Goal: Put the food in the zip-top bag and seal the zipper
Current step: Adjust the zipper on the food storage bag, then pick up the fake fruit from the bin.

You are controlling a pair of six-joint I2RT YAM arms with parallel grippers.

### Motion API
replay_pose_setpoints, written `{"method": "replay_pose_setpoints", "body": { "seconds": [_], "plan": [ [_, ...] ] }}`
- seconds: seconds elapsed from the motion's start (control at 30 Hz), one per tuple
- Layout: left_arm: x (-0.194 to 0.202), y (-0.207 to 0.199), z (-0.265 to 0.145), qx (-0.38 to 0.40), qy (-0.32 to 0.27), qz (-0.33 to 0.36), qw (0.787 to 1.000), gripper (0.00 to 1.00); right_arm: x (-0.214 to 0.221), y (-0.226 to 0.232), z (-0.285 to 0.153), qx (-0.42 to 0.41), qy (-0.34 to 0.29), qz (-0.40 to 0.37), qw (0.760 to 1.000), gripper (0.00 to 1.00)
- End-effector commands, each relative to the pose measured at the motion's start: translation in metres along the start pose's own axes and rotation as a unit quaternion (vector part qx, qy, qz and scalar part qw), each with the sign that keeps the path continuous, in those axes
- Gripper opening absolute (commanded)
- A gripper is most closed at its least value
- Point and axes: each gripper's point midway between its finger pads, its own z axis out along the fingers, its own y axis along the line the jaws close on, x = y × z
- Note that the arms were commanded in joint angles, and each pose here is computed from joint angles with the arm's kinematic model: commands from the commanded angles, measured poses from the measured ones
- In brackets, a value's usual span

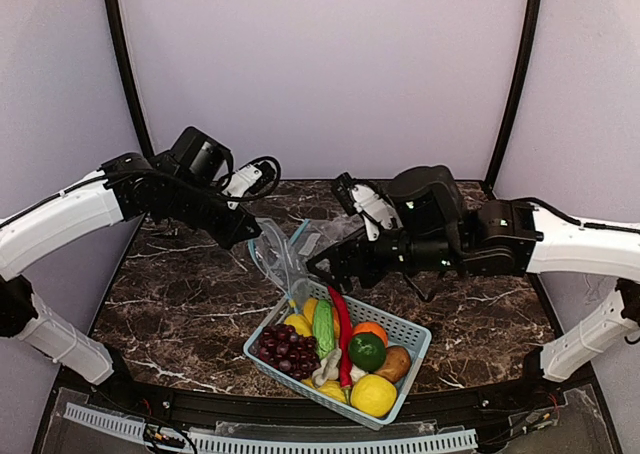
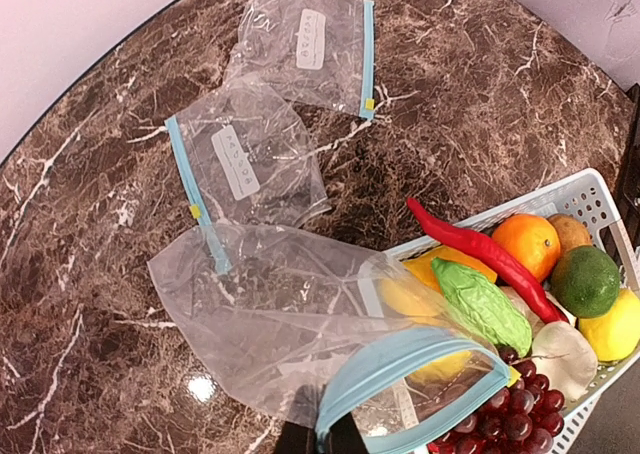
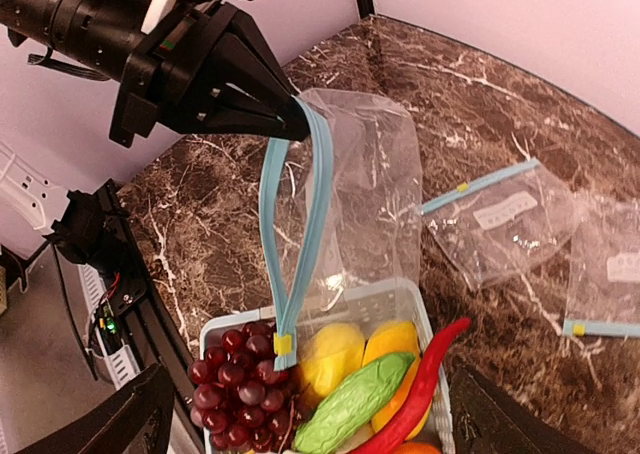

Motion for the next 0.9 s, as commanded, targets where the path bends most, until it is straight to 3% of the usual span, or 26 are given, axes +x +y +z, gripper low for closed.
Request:
{"method": "replay_pose_setpoints", "body": {
  "seconds": [0.0,0.27,0.47,0.63,0.87],
  "plan": [
    [0.014,-0.002,0.000,0.006,0.038,-0.035,0.999,0.01,0.060,-0.017,-0.011,0.030,0.081,0.058,0.995,0.94],
    [0.020,-0.012,0.006,0.033,0.067,-0.048,0.996,0.01,0.146,-0.022,-0.020,0.070,0.174,0.099,0.977,0.94],
    [0.021,-0.015,0.008,0.041,0.083,-0.048,0.995,0.01,0.167,-0.022,-0.010,0.093,0.201,0.087,0.971,0.90],
    [0.020,-0.016,0.011,0.044,0.086,-0.048,0.994,0.01,0.173,-0.020,0.003,0.099,0.221,0.066,0.968,0.77],
    [0.018,-0.017,0.015,0.048,0.089,-0.050,0.994,0.01,0.188,-0.021,0.008,0.109,0.248,0.055,0.961,0.78]
  ]
}}
